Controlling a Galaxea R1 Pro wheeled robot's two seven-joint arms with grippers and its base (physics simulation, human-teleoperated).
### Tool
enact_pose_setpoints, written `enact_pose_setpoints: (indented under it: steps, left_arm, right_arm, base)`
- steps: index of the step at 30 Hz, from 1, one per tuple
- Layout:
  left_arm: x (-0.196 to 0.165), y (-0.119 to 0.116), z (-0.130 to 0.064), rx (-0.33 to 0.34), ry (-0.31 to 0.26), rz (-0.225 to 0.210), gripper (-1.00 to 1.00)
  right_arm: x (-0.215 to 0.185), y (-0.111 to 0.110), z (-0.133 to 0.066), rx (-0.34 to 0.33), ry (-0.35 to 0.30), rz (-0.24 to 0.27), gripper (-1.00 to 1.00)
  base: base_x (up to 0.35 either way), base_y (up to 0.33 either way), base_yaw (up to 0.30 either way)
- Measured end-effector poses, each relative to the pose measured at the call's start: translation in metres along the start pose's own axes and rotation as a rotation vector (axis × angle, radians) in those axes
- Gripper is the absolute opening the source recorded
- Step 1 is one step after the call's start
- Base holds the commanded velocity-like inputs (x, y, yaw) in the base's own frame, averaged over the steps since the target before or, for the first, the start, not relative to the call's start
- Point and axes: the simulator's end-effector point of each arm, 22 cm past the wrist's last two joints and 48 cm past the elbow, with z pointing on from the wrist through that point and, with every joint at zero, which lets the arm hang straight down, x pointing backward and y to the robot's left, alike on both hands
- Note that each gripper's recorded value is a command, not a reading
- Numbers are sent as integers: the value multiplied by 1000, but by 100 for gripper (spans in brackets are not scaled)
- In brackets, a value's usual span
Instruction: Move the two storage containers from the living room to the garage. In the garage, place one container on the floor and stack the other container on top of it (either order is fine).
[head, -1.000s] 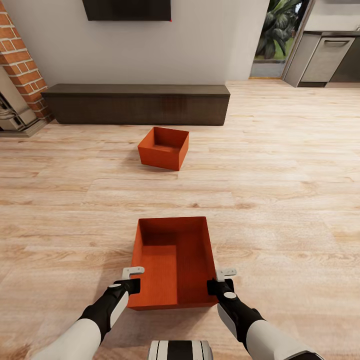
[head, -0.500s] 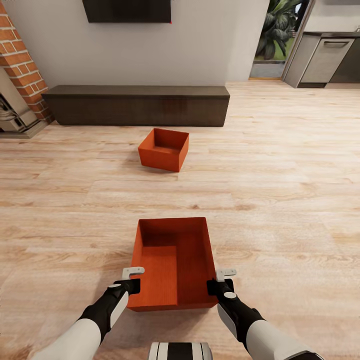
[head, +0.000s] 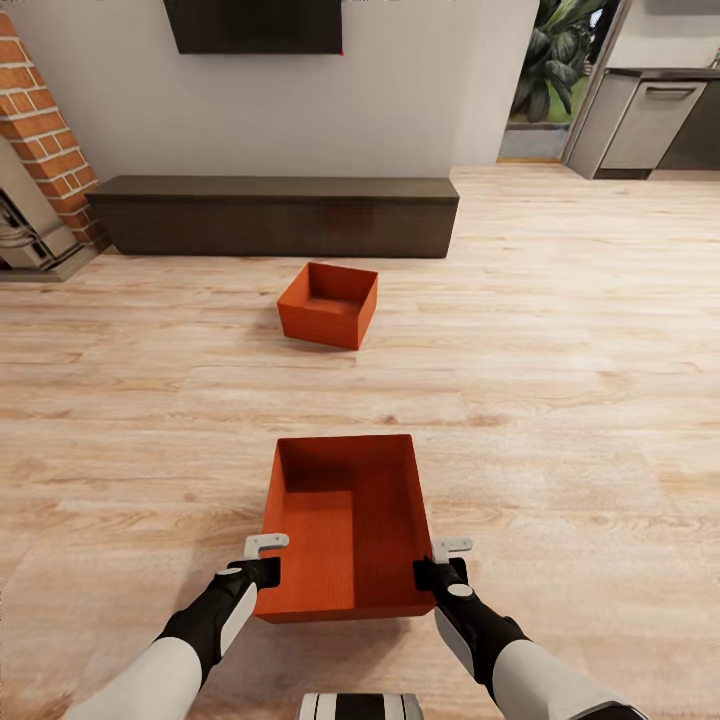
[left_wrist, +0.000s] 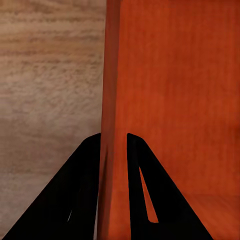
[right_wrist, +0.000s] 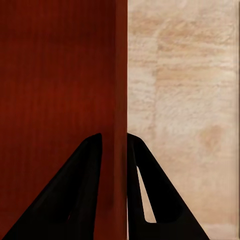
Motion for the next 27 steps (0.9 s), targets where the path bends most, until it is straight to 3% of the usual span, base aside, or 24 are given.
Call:
enact_pose_setpoints:
  steps: [27]
  left_arm:
    - [-33,-1,-49,0,0,-1,-100]
  right_arm:
    - [-41,-3,-43,0,0,1,-100]
  base:
    - [0,0,0]
